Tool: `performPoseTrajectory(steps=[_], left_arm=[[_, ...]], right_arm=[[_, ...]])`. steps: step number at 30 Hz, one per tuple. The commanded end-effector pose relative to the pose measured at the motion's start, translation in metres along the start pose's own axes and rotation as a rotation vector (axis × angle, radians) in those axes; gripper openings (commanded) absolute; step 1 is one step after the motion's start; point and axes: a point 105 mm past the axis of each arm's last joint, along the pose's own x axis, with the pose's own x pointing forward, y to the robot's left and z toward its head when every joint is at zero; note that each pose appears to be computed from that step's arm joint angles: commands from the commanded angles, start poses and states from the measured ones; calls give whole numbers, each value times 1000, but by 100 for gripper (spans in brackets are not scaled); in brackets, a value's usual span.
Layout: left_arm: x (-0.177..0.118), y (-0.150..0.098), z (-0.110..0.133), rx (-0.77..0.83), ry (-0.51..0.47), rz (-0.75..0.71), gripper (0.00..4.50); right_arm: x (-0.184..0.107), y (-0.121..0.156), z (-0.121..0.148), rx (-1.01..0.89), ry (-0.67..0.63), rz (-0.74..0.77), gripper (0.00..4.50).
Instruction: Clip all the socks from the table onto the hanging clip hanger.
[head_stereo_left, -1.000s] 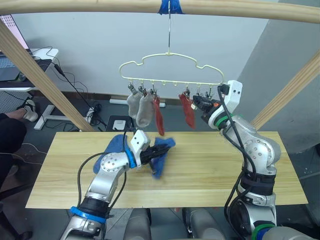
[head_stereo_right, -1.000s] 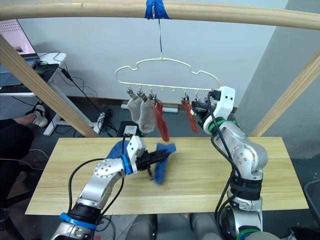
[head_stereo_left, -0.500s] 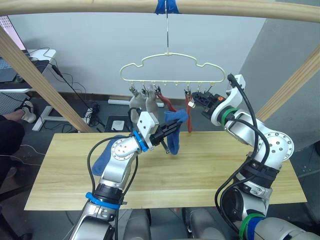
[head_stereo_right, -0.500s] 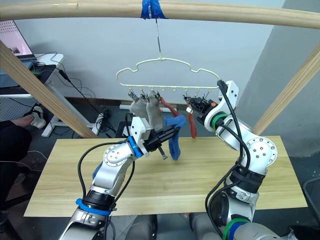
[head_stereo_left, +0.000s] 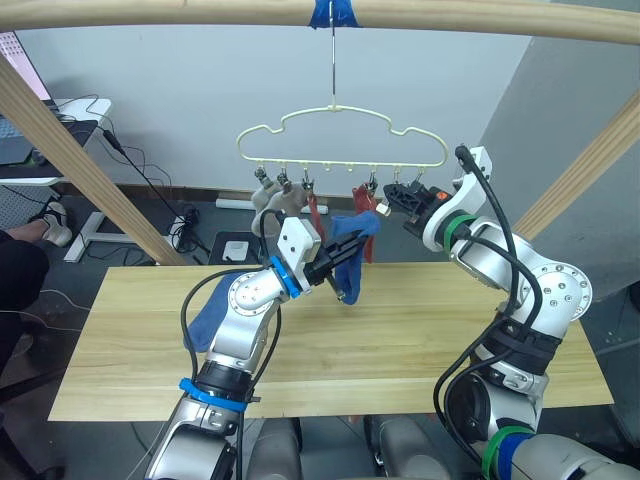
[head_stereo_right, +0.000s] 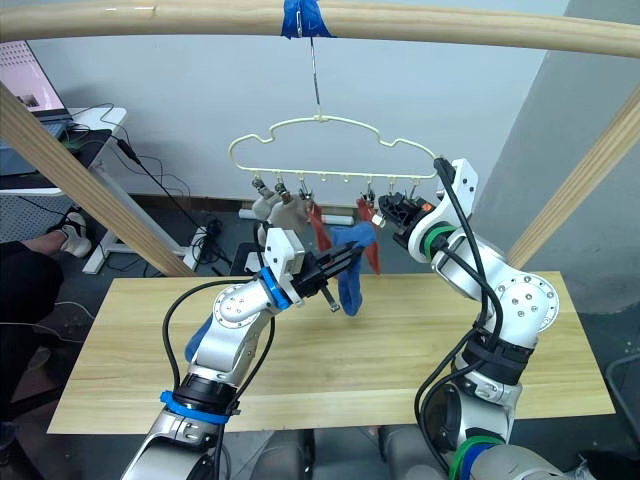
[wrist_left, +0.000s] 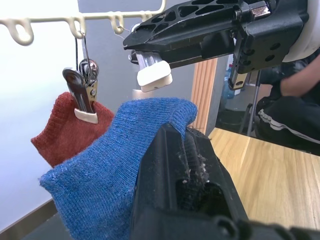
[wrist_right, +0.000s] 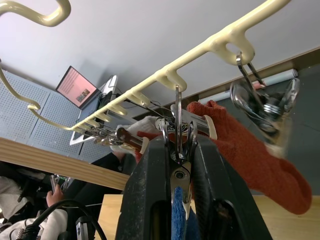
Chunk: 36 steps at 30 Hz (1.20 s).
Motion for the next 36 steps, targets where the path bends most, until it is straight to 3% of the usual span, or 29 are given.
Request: performPoseTrajectory(steps=[1,20,36], left_arm=[[6,3,14,22,-62,4,2],[9,6,19,22,-88,12,2],[11,6,19,28,-90,10,2]], right_arm=[[-2,9,1,-4,-7,39,28],[-2,3,2,-10,3,18,28],[-2,11,-1,104,22,44,28]])
